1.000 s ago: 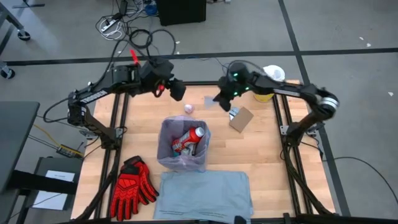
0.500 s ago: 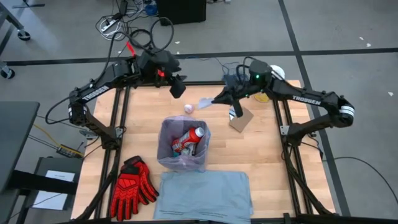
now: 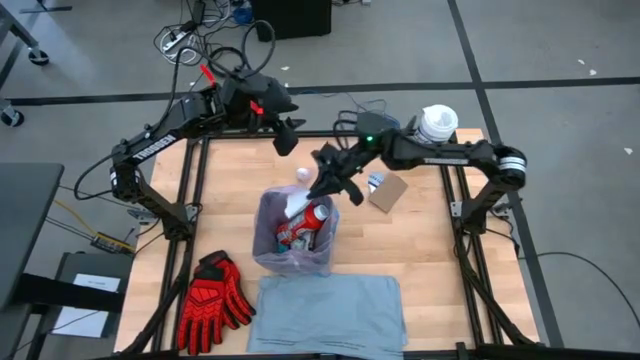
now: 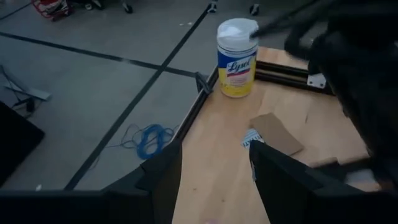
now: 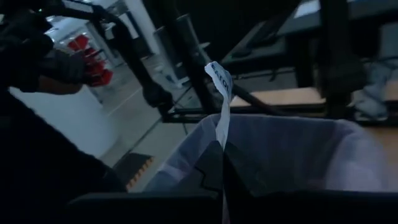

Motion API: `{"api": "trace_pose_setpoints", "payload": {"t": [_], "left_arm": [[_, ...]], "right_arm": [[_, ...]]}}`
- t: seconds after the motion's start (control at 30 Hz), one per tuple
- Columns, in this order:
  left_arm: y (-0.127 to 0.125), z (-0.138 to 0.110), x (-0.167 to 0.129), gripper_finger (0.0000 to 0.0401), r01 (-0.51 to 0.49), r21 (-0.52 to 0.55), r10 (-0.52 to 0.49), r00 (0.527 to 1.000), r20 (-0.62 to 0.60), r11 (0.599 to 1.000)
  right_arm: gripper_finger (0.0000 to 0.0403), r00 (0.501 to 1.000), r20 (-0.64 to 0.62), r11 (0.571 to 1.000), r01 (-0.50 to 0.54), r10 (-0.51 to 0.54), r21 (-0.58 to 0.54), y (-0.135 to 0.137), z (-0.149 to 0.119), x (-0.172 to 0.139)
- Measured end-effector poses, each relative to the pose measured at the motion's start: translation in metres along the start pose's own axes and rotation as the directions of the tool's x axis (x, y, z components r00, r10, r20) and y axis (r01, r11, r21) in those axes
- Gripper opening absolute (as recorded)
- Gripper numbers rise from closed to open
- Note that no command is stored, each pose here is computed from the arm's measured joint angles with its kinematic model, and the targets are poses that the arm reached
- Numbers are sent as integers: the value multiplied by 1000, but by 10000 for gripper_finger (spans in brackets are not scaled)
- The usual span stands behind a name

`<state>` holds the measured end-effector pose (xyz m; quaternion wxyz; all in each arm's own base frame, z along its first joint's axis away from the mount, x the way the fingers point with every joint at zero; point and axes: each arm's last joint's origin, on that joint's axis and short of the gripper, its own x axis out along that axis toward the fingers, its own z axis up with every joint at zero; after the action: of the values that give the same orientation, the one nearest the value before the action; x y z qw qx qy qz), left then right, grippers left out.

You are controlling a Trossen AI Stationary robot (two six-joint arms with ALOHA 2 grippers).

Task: Place trash/remove bag and relplace
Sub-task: Put the white paper material into the trash bin, then put the pink plastic material into the trash bin

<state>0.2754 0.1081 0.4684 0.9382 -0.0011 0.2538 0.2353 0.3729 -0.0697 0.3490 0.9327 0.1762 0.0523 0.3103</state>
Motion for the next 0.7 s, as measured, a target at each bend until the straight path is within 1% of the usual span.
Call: {"api": "trace_pose_setpoints", "payload": {"t": [0.13, 0.23, 0.3, 0.4, 0.5, 0.6, 0.7], "left_arm": [[-1, 2, -2, 198, 31, 44, -32, 999, 20, 999], [0, 2, -7, 198, 42, 73, -45, 998, 34, 996], [1, 3, -10, 198, 41, 73, -44, 998, 37, 996], [3, 2, -16, 198, 45, 75, -48, 998, 44, 996], [4, 3, -21, 198, 46, 85, -50, 997, 52, 995], [5, 3, -25, 198, 52, 102, -58, 996, 65, 993], [8, 1, -28, 198, 45, 98, -52, 996, 76, 994]], "right_arm": [[0, 1000, -30, 998, -8, 10, 57, -10, -12, 16], [3, 999, -45, 993, 27, -22, 113, -19, -21, 20], [16, 998, -50, 991, 45, -39, 128, -24, -25, 22], [50, 996, -55, 989, 80, -74, 125, -23, -27, 24], [98, 993, -59, 986, 112, -106, 125, -22, -28, 25], [149, 986, -31, 981, 165, -162, 99, -21, -24, 22], [186, 972, 4, 968, 234, -236, 89, -18, -18, 19]]}}
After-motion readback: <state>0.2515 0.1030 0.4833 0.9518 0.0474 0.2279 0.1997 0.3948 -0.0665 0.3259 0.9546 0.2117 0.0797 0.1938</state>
